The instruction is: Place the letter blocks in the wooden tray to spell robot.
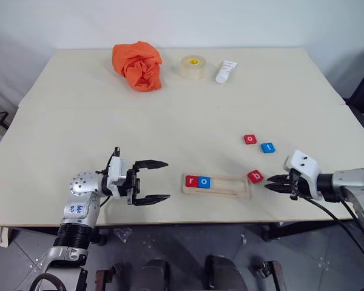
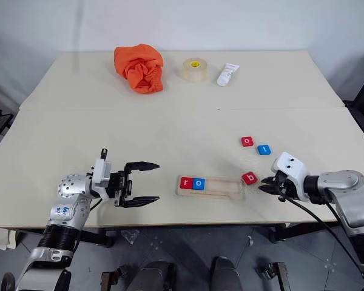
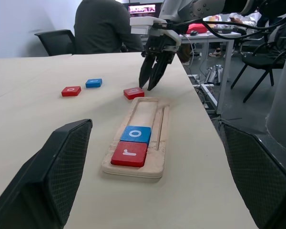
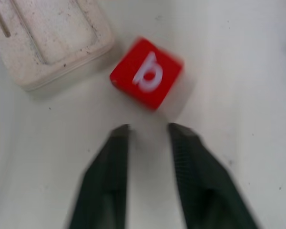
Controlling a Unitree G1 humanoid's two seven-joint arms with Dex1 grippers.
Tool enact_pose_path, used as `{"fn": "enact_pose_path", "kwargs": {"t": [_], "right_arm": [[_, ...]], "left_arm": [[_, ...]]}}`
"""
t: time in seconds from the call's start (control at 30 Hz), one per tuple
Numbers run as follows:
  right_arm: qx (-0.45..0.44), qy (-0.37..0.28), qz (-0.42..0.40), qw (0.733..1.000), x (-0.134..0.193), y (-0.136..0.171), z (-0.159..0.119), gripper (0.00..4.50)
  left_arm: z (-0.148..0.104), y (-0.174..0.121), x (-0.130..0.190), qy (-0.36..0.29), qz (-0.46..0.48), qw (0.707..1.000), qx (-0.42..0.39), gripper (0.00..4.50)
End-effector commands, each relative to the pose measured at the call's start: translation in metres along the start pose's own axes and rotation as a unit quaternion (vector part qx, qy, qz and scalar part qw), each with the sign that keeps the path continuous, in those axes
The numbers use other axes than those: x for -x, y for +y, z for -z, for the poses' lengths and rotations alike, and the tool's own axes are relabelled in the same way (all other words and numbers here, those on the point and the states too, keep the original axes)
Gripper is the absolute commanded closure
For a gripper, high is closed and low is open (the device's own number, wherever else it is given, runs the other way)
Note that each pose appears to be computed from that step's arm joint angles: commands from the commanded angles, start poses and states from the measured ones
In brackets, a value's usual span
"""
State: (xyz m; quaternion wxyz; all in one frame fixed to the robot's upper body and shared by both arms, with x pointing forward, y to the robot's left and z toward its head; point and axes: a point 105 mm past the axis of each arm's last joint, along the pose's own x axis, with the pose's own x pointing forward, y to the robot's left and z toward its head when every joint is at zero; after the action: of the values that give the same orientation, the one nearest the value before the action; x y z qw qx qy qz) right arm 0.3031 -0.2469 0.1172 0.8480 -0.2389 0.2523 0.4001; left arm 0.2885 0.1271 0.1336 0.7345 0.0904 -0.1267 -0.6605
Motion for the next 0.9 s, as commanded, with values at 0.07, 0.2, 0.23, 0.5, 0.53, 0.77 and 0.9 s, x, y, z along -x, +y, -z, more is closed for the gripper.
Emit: {"fn": "enact_pose_path", "kwargs": {"t": [0.07, 0.2, 0.23, 0.5, 0.53, 0.77, 0.9], "right_arm": [[0.029, -0.006, 0.013, 0.999, 0.008, -0.007, -0.018, 4.48], [0.054, -0.019, 0.008, 0.998, 0.012, -0.010, -0.041, 4.48], [0.056, -0.021, 0.008, 0.998, 0.012, -0.011, -0.045, 4.48], [0.066, -0.018, -0.004, 0.998, 0.010, -0.007, -0.050, 4.48], [0.062, -0.013, -0.005, 0.998, 0.010, -0.007, -0.048, 4.31], [0.013, -0.031, 0.053, 0.998, 0.004, -0.017, -0.051, 2.19], [-0.019, -0.043, 0.064, 0.997, -0.001, -0.008, -0.048, 0.83]], "left_arm": [[-0.010, 0.002, 0.001, -0.003, -0.004, 1.000, -0.027, 0.00], [-0.009, 0.001, 0.001, -0.003, -0.006, 1.000, -0.026, 0.00], [-0.008, 0.001, 0.001, -0.003, -0.006, 1.000, -0.026, 0.00], [-0.009, 0.003, -0.002, -0.007, -0.009, 1.000, -0.028, 0.00], [-0.009, 0.002, -0.001, -0.007, -0.009, 1.000, -0.028, 0.00], [-0.010, 0.002, -0.001, -0.005, -0.014, 0.999, -0.028, 0.00], [-0.010, 0.001, -0.001, -0.006, -0.014, 1.000, -0.027, 0.00]]}}
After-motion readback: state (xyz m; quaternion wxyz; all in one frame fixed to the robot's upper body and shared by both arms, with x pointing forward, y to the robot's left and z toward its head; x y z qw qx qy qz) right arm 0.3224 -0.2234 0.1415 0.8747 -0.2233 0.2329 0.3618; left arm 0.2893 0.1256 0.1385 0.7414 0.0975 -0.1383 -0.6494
